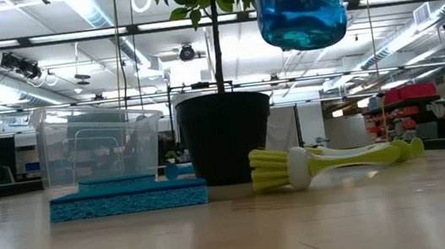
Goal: Pick & Place Kitchen Sink Supplies
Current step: Put the blue liquid soap bottle into the bottom left transparent bin
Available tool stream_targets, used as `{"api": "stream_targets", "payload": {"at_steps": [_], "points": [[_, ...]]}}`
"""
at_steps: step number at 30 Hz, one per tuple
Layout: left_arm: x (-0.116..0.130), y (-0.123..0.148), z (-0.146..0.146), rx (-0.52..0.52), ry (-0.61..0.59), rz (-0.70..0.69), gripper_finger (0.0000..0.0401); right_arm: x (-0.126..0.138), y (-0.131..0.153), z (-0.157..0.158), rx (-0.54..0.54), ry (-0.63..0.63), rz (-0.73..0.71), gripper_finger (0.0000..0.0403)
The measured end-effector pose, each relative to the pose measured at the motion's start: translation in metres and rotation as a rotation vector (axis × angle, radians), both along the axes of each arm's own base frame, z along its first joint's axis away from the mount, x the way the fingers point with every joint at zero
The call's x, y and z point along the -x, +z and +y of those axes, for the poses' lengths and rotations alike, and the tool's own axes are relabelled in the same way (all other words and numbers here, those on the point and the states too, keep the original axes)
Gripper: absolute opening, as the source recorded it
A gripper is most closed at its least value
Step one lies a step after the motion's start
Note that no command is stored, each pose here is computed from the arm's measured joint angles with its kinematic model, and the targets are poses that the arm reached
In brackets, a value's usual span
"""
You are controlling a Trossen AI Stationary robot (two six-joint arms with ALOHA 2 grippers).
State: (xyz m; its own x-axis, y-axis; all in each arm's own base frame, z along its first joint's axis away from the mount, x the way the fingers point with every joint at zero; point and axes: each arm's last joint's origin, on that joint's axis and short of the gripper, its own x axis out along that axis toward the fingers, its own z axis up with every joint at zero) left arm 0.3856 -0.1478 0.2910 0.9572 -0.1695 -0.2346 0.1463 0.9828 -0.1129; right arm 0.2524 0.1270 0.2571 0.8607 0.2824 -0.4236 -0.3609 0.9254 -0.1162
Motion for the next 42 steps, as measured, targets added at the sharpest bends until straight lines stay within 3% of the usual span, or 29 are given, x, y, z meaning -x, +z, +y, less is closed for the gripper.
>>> {"api": "stream_targets", "payload": {"at_steps": [10,17,27,37,42], "points": [[0.001,0.0,0.0,0.003,-0.019,0.007,0.0144,-0.001,0.004,0.001,-0.061,-0.011,-0.022,0.0202],[0.006,0.003,-0.002,-0.017,-0.115,0.031,0.0143,0.002,0.013,0.002,-0.195,0.045,-0.027,0.0242],[0.033,0.031,0.0,-0.073,-0.286,0.036,0.0142,0.009,0.025,-0.001,-0.236,0.042,-0.054,0.0236],[0.082,0.072,-0.007,-0.037,-0.483,0.031,0.0142,0.009,0.025,-0.001,-0.282,0.023,-0.041,0.0224],[0.107,0.083,-0.008,-0.044,-0.527,0.072,0.0142,0.009,0.025,-0.001,-0.281,0.022,-0.04,0.0224]]}}
